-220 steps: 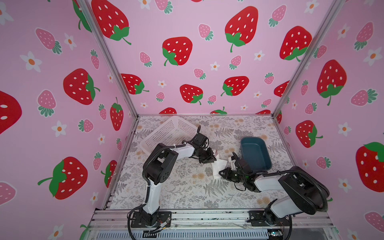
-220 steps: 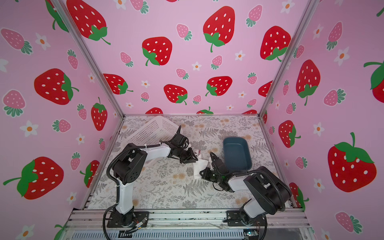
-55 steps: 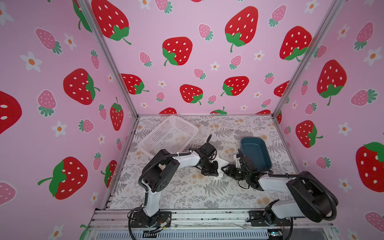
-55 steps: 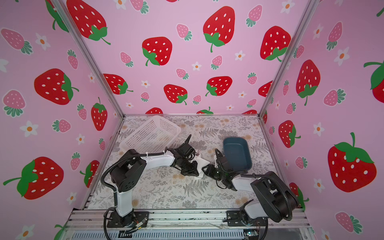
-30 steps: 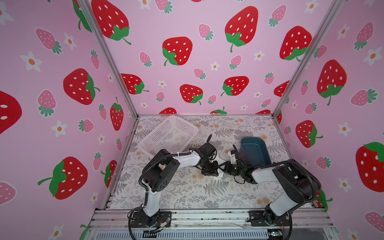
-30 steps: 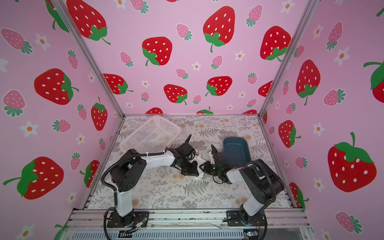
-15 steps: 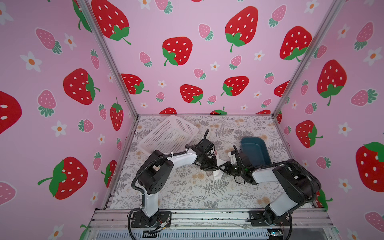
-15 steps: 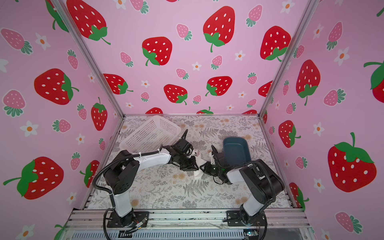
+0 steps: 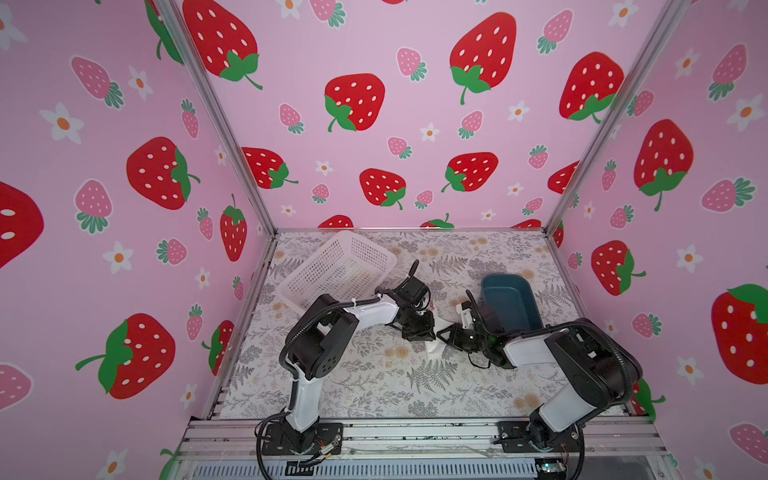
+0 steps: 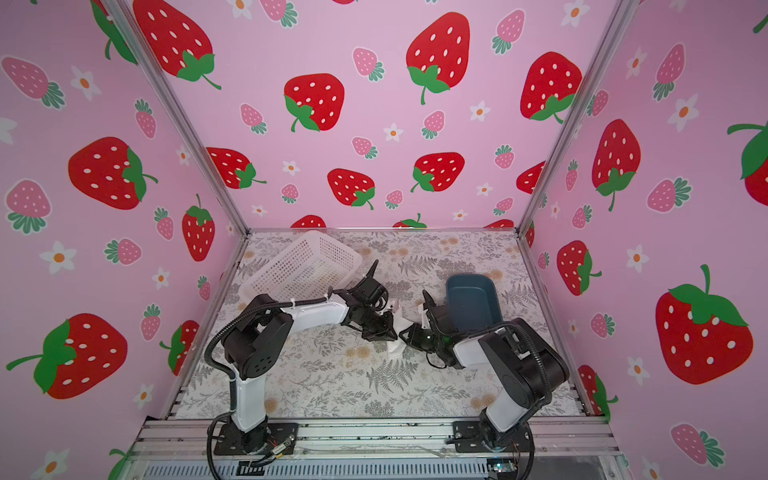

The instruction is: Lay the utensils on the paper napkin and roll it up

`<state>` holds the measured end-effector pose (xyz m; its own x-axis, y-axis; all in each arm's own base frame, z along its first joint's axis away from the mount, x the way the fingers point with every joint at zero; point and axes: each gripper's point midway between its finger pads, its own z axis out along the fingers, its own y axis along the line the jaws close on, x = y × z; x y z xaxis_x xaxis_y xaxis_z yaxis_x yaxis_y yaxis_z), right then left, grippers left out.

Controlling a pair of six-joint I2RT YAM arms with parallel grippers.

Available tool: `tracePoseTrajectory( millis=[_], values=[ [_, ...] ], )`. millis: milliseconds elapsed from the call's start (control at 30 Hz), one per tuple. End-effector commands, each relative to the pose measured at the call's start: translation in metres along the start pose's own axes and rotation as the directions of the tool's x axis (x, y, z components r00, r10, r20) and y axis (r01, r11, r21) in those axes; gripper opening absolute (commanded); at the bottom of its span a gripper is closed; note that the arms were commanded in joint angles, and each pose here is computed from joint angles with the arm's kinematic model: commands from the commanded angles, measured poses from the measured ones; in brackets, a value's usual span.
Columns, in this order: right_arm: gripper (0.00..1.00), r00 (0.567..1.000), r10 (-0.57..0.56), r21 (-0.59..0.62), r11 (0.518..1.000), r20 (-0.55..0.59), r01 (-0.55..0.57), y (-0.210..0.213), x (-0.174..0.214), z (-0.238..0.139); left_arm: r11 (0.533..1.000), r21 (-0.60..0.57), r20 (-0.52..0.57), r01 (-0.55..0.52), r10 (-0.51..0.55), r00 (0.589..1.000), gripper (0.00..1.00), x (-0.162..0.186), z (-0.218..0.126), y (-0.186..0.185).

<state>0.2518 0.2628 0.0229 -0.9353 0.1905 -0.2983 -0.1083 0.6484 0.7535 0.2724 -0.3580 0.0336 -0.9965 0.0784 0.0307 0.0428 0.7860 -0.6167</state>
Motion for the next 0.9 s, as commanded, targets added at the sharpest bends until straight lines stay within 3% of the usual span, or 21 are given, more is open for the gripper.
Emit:
tracePoseTrajectory(
  millis=[0,500,667,867],
  values=[
    [0.19,1.000,0.025,0.034,0.999,-0.019,-0.024,-0.011,0.006,-0.001,1.000,-0.028,-0.027,0.007,-0.008,1.000,0.13,0.005,0.006,0.006],
    [0.33,0.999,0.002,0.046,0.999,-0.045,0.000,-0.015,0.006,0.009,0.999,-0.035,-0.032,0.009,-0.010,0.999,0.12,0.006,0.010,0.010],
    [0.32,0.998,0.003,0.031,1.000,-0.067,-0.001,-0.015,0.011,0.014,0.999,-0.032,-0.029,0.008,-0.009,1.000,0.12,0.006,0.010,0.009],
    [0.23,0.997,0.006,0.008,1.000,-0.077,-0.005,-0.013,0.014,0.014,1.000,-0.028,-0.026,0.007,-0.007,1.000,0.12,0.006,0.009,0.007]
  ],
)
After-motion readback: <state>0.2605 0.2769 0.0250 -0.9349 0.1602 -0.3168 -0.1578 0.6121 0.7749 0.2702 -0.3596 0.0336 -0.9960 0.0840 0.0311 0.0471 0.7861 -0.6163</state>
